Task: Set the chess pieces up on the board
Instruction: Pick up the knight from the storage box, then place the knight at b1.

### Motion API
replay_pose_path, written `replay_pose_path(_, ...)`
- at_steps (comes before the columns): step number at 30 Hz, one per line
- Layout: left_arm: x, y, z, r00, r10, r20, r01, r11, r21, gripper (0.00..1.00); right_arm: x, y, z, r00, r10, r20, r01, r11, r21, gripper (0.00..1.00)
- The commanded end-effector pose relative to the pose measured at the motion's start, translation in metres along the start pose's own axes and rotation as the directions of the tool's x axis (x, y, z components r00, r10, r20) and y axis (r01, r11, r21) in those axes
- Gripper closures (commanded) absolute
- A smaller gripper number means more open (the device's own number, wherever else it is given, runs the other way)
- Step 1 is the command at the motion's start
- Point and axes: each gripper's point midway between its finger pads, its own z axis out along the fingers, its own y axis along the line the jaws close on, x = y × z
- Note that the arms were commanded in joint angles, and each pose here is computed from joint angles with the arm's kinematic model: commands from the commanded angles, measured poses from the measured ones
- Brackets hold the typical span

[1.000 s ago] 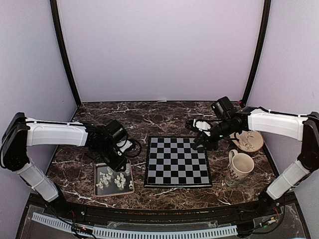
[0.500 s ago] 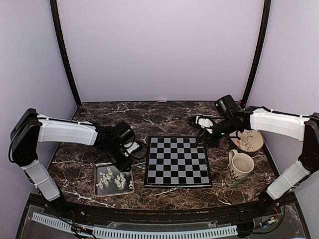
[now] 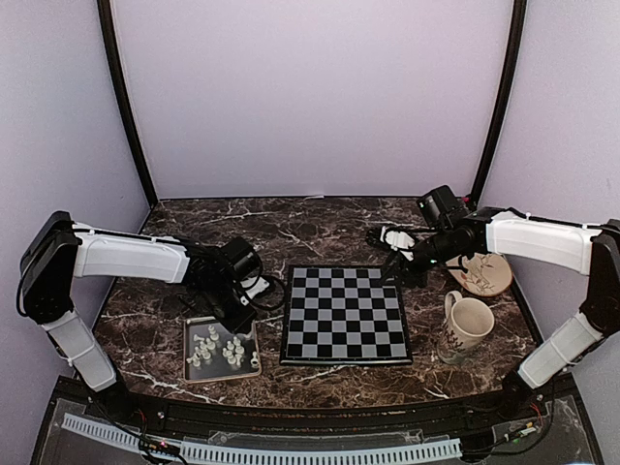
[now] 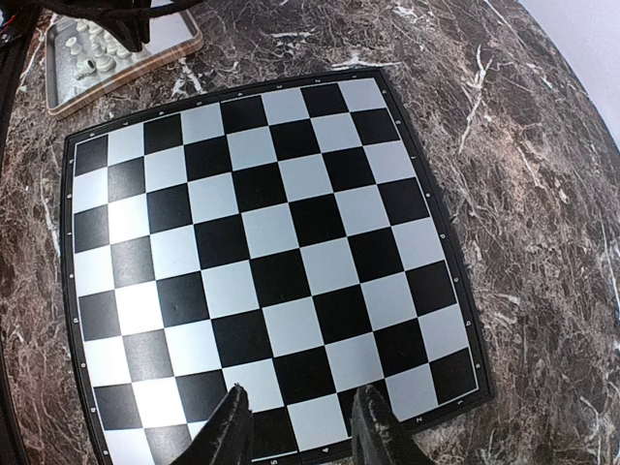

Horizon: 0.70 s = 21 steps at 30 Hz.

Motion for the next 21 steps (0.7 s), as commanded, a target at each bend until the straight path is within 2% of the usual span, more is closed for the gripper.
replay_pose_path(1, 0.013, 0.003, -0.004, 0.999, -0.01, -0.05, 0.008, 1.0, -0.025, 0.98, -0.005, -0.003, -0.005, 0.999, -0.018, 0.03, 0.017, 1.0, 0.015, 0.64)
replay_pose_path(6, 0.007, 0.004, -0.017, 1.0, -0.004, -0.031, 0.003, 0.999, -0.032, 1.0, -0.005, -0.003, -0.005, 0.999, -0.017, 0.029, 0.017, 1.0, 0.016, 0.64)
replay_pose_path(13, -0.01, -0.013, -0.042, 0.999, 0.014, 0.03, -0.016, 0.999, 0.049, 1.0, -0.004, -0.004, -0.004, 1.0, -0.017, 0.026, 0.016, 1.0, 0.022, 0.65)
replay_pose_path(21, -0.05, -0.052, -0.079, 0.973, 0.079, 0.218, -0.122, 0.973, 0.196, 1.0, -0.003, -0.005, -0.003, 1.0, -0.015, 0.023, 0.015, 1.0, 0.027, 0.66)
